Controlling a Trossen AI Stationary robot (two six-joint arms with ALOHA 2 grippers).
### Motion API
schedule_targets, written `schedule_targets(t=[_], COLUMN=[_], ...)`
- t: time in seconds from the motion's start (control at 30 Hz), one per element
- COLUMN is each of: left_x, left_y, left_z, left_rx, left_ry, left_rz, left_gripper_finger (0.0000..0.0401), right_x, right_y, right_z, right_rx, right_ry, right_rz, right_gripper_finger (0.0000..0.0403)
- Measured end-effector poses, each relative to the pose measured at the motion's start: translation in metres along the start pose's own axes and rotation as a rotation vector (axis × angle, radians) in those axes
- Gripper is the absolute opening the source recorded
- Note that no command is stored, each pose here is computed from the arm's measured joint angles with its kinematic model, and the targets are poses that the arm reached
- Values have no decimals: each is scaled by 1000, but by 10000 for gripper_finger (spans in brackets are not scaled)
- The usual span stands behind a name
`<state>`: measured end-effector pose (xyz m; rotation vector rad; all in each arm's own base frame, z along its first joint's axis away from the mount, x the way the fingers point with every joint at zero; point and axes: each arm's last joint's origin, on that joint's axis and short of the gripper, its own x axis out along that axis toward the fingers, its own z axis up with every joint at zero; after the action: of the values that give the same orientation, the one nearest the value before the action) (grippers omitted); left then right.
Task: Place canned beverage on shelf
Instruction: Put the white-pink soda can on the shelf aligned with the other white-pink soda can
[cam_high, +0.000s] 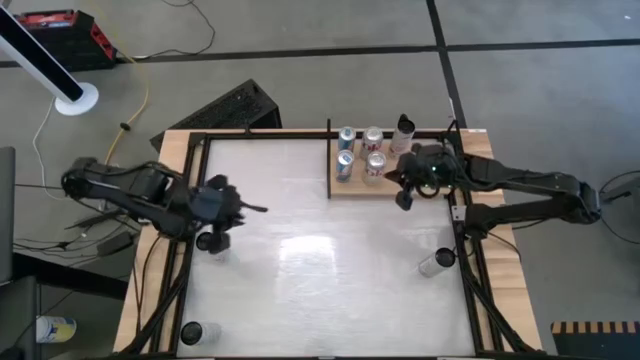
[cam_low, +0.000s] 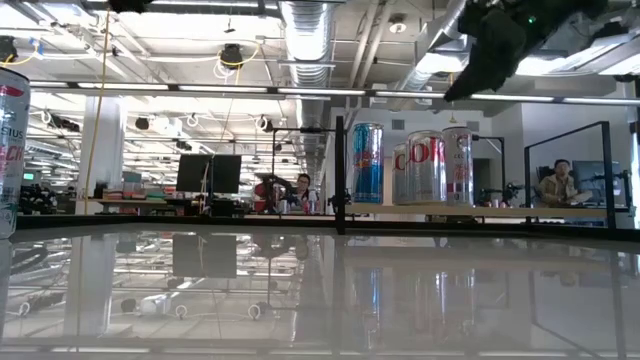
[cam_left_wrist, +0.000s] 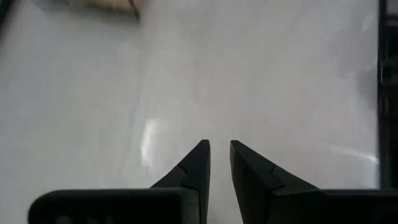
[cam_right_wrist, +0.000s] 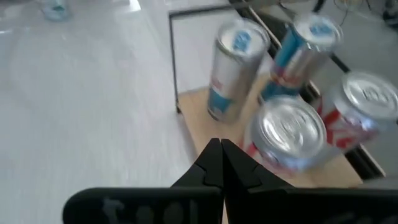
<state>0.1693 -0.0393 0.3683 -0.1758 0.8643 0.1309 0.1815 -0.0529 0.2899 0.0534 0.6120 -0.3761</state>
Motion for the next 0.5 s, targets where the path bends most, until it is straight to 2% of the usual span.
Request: schedule_targets(t=[0.1,0.23,0.5], left_x=[-6,-9,-9], left_y=[-2,-2,-5], left_z=[-11,-23,-29], left_rx=[-94,-195,-292], left_ry=[112,236,298], left_rz=[6,33,25], left_gripper_finger=[50,80,202], right_x=[1,0,0], right_y=[6,8,9], right_z=[1,2,2], right_rx=[-34,-64,-89], right_ry=[-9,-18,-20], right_rz=[13,24,28], right_gripper_finger=[16,16,16])
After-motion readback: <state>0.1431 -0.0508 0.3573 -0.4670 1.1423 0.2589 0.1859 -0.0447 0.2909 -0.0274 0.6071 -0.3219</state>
